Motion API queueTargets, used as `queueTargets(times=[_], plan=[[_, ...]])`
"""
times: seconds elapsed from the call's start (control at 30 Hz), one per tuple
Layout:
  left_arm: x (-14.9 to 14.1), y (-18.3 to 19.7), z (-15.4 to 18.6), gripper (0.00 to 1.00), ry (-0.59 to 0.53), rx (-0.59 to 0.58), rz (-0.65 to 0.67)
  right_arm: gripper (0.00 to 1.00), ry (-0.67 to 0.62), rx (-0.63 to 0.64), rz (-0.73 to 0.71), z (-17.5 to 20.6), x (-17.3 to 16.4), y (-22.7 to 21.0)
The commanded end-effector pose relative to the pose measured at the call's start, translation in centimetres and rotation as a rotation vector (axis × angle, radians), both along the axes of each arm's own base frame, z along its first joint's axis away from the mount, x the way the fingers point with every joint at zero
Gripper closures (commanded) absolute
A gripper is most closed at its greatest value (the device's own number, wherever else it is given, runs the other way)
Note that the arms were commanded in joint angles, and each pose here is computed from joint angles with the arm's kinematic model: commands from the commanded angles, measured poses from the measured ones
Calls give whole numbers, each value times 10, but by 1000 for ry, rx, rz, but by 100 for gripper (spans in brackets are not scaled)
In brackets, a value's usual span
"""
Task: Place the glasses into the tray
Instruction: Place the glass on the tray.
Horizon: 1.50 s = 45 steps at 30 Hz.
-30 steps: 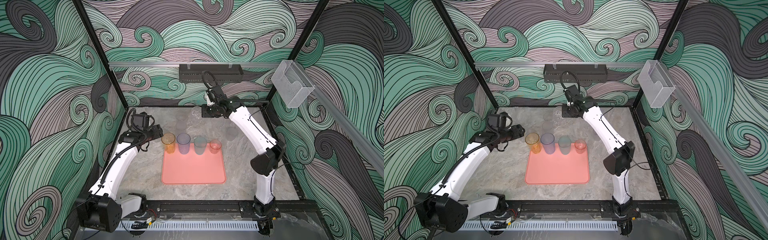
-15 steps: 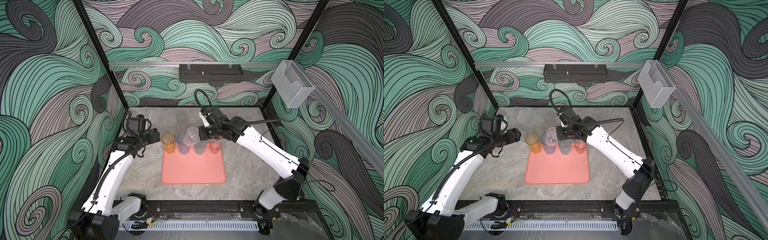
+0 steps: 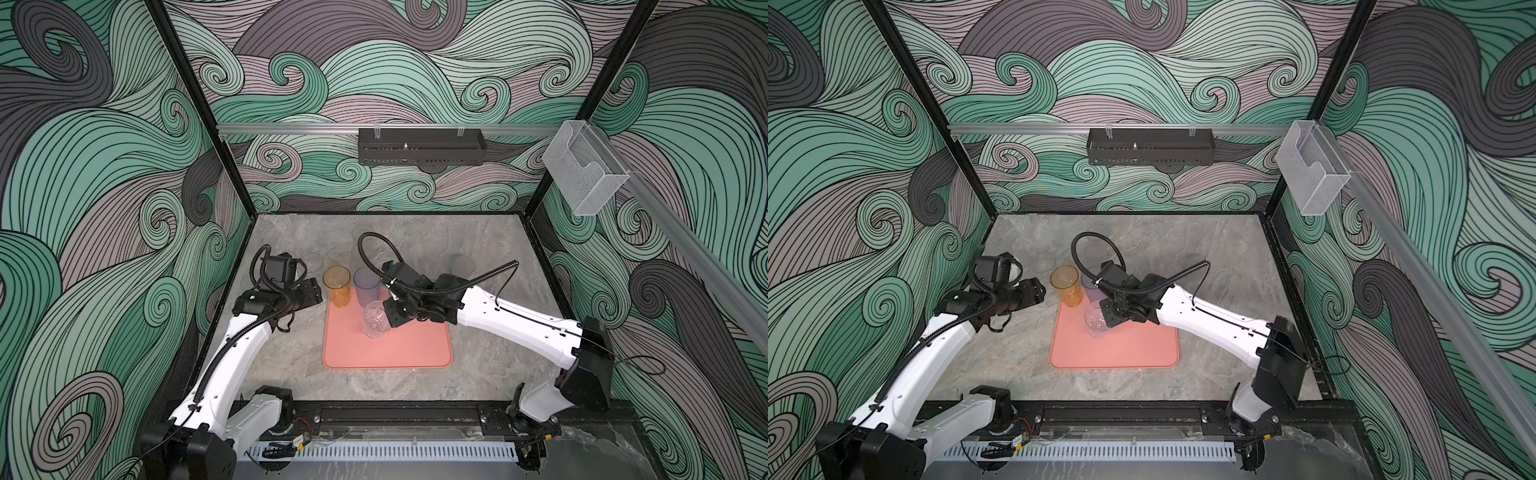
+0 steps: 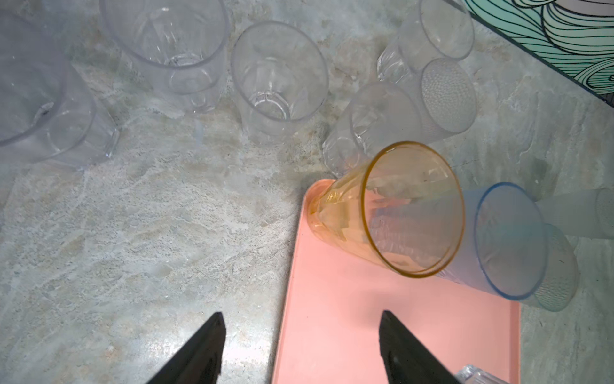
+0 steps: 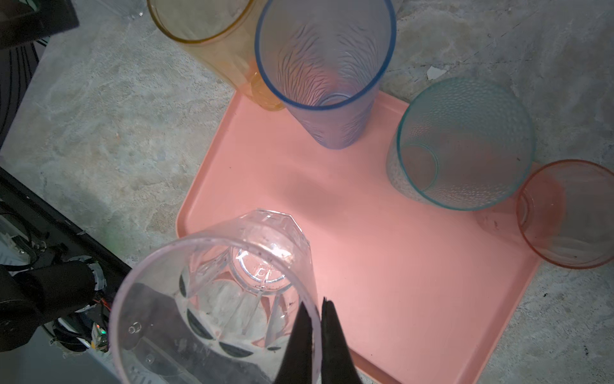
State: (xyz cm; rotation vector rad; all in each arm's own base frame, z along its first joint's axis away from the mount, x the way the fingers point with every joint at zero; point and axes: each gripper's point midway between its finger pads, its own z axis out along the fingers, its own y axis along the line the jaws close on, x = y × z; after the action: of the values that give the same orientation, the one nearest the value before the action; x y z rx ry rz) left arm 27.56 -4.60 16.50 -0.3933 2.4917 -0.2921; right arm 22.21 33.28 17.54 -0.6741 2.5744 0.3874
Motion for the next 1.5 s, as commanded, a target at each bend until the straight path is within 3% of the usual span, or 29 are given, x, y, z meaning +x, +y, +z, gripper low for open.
queueTargets(times=[0.0, 0.2, 0.53, 1.17, 1.47], plan=[[3, 0, 3, 25, -38, -34, 37, 100, -42, 11, -16, -6, 9, 14], [2, 1, -11, 25, -28, -38, 57, 100, -44, -52, 10, -28, 9, 35], [-4, 38, -4, 25, -20, 134, 178, 100, -75, -127, 31, -53, 19, 76], [-1, 37, -6, 25, -24, 142, 160, 100, -77, -186, 44, -80, 35, 113], [2, 35, -5, 25, -26, 139, 154, 83, -72, -106, 87, -62, 30, 122]])
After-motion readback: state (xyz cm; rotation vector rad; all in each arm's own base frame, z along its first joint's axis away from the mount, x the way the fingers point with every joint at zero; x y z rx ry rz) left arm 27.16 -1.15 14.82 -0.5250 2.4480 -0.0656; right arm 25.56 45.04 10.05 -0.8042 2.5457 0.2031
